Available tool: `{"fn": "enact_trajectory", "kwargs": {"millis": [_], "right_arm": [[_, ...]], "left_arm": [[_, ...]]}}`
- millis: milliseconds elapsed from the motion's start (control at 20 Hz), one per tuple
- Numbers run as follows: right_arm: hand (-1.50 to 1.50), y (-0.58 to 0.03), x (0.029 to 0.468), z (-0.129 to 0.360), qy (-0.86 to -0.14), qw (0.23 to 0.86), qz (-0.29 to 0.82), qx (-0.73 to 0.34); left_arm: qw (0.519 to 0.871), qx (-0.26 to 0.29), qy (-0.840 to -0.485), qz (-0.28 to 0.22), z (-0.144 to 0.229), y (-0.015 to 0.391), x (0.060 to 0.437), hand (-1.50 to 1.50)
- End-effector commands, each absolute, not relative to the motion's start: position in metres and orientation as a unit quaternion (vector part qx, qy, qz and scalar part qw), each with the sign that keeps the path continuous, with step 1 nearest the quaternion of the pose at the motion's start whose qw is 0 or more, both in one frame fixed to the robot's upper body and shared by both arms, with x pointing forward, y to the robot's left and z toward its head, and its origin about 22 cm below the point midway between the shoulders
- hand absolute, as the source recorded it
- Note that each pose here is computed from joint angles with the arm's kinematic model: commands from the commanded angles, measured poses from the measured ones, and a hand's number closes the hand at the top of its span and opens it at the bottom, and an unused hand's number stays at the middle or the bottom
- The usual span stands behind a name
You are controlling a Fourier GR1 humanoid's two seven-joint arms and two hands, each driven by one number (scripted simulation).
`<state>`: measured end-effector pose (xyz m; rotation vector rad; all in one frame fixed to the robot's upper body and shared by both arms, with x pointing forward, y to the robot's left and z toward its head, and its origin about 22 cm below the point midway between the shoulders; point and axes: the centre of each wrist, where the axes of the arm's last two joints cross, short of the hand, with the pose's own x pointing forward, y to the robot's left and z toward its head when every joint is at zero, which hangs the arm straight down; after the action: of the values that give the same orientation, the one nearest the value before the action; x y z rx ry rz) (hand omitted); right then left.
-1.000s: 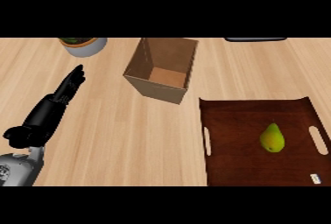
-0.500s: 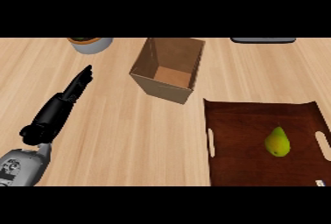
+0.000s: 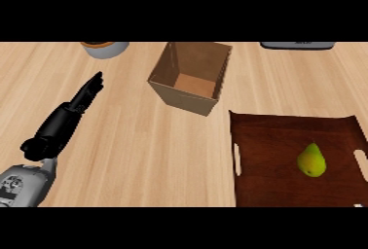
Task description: Pick the pear from the tray and place it in the cardboard box
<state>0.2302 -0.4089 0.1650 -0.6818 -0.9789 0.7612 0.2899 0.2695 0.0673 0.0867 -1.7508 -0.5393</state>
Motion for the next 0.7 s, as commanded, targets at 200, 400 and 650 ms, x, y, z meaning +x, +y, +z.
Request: {"fn": "enact_trajectory", "kwargs": {"millis": [200,400,650], "right_arm": [[-1.5,-0.351,0.263,0.172,-0.375,0.793,0.38,-0.294],[-1.5,-0.356,0.261,0.151,-0.359,0.805,0.382,-0.279],[-1.5,-0.342,0.27,0.14,-0.343,0.807,0.378,-0.296]], "left_arm": [[0.603,0.039,-0.761,-0.237,0.049,0.265,0.278,0.0],[0.612,0.036,-0.756,-0.23,0.059,0.266,0.283,0.0],[0.611,0.04,-0.756,-0.232,0.071,0.267,0.289,0.0]]}}
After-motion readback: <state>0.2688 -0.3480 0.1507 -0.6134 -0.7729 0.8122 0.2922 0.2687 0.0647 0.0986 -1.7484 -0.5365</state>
